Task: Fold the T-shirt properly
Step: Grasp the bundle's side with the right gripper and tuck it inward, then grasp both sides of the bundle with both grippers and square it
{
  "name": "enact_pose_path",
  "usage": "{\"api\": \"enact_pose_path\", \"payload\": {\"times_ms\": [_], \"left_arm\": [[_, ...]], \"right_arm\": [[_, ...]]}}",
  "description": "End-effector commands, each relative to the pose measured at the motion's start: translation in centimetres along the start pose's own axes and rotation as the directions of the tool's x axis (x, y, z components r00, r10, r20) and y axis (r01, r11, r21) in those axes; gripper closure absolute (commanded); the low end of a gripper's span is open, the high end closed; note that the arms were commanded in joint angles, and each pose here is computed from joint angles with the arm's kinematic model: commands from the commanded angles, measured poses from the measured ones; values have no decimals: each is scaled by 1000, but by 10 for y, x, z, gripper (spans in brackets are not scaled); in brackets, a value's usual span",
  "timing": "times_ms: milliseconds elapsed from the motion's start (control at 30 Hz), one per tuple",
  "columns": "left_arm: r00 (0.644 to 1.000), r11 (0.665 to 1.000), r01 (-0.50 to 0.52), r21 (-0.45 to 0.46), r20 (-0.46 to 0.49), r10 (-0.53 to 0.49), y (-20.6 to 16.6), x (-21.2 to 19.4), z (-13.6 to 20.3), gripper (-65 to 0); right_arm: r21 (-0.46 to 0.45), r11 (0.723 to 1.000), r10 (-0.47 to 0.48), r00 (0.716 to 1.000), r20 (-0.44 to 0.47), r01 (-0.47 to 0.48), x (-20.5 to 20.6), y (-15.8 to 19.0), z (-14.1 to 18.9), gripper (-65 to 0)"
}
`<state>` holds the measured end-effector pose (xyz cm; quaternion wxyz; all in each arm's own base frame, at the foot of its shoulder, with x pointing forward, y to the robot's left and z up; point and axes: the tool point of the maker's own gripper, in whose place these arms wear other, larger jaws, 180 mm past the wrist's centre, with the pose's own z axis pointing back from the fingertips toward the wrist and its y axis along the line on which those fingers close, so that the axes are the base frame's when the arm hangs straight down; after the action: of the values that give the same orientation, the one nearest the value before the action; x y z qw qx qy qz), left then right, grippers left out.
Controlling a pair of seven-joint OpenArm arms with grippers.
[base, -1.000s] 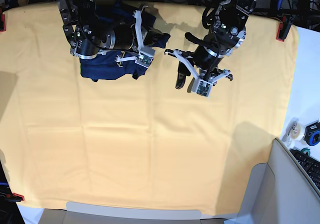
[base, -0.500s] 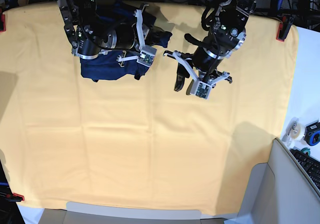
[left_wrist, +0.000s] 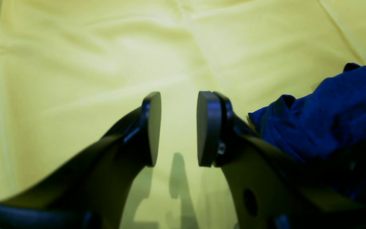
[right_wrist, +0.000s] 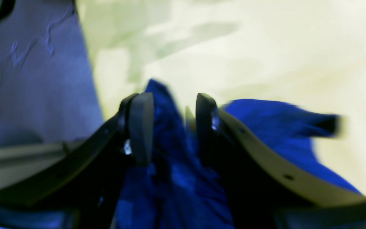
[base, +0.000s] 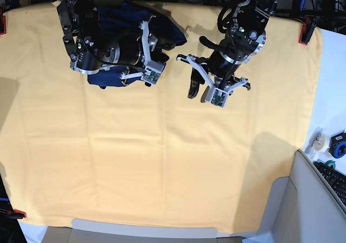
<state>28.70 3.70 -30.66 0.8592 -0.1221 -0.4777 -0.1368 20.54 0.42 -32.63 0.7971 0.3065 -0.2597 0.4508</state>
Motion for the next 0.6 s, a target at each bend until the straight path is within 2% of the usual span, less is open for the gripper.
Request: {"api": "enact_pose_path", "payload": {"times_ms": [0,100,233,333,400,500,567], "left_arm": [[999,1000,-1,10,54,1,4,15,3,-190],[998,1000,-8,30,58,6,12,17,4,-190],[998,999,-14,40,60,11,16,17,5,-177],[998,1000,-4,2,68,4,3,19,8,-120],[999,998,12,-64,38,-9,-22,10,7,-86],[996,982,59,-182,-52,-70,-64,-9,8,-69],[984,947,147,-284,-51,-169,-95,-5,8,-68]], "right_arm": [[-4,1000,17,998,68,-17,19,-2,6,-226],[-51,999,-3,992,126,10,32,-18,16,-224],[-186,978,-55,979,198,92,36,-58,47,-223],[-294,938,-111,962,250,185,23,-89,80,-220],[-351,903,-155,949,276,250,8,-103,99,-189],[-429,843,-205,932,299,323,-16,-119,128,-94],[-463,810,-238,924,299,359,-33,-122,140,-20]]}}
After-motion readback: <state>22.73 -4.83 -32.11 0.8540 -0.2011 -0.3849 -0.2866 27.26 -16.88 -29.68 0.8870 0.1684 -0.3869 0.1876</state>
